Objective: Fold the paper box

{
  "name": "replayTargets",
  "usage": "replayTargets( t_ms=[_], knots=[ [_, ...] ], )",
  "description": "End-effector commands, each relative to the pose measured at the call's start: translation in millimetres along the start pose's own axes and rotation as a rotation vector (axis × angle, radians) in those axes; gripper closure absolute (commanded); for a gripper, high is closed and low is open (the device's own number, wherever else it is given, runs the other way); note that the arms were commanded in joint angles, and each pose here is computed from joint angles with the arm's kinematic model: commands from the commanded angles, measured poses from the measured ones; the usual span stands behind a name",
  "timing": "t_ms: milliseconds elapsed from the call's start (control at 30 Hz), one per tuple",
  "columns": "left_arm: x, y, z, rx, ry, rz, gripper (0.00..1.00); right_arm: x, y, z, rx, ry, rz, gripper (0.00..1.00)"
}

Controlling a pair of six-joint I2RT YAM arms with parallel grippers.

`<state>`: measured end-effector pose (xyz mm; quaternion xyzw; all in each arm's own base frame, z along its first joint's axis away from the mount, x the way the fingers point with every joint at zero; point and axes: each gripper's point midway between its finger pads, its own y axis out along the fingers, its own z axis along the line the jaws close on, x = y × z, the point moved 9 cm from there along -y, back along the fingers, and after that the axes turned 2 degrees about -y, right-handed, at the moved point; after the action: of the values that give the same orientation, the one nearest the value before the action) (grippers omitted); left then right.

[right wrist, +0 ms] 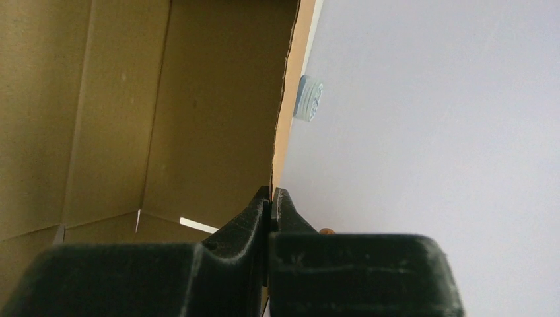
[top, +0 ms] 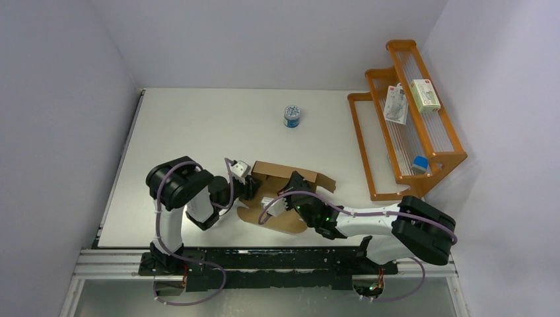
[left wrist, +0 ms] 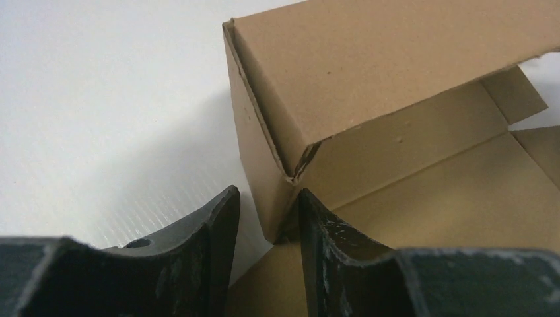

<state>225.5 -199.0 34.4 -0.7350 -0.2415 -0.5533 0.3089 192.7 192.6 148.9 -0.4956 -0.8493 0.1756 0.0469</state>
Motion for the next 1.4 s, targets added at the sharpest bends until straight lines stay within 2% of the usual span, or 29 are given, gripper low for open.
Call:
replayTargets(
  t_ms=[0, 167, 633, 1000, 1133, 1200, 1367],
  knots=[
    [43.4, 8.5, -1.3, 0.068, 0.015, -0.302, 0.57, 4.4, 0.9, 5.4, 0.014, 0.0, -0.025, 1.0],
    [49.3, 13.0, 1.4, 0.11, 0.003, -0.337, 0.58, 5.6, 1.5, 7.2, 0.032, 0.001, -0.031, 1.0],
    [69.9, 6.7, 1.8, 0.208, -0.145, -0.436, 0.62, 9.6, 4.9, 13.0, 0.09, 0.02, -0.058, 1.0],
    [79.8, 6.8, -7.8, 0.218, -0.192, -0.483, 0.54, 14.7, 8.5, 16.5, 0.144, 0.04, -0.092, 1.0],
    [75.7, 9.4, -6.0, 0.24, -0.199, -0.476, 0.66, 15.6, 9.4, 15.9, 0.151, 0.052, -0.101, 1.0],
    [70.5, 9.1, -5.7, 0.254, -0.195, -0.461, 0.68, 15.0, 9.6, 15.3, 0.154, 0.057, -0.099, 1.0],
    [58.9, 1.0, 0.9, 0.376, -0.199, -0.443, 0.78, 16.0, 10.2, 15.2, 0.161, 0.067, -0.104, 1.0]
  ],
)
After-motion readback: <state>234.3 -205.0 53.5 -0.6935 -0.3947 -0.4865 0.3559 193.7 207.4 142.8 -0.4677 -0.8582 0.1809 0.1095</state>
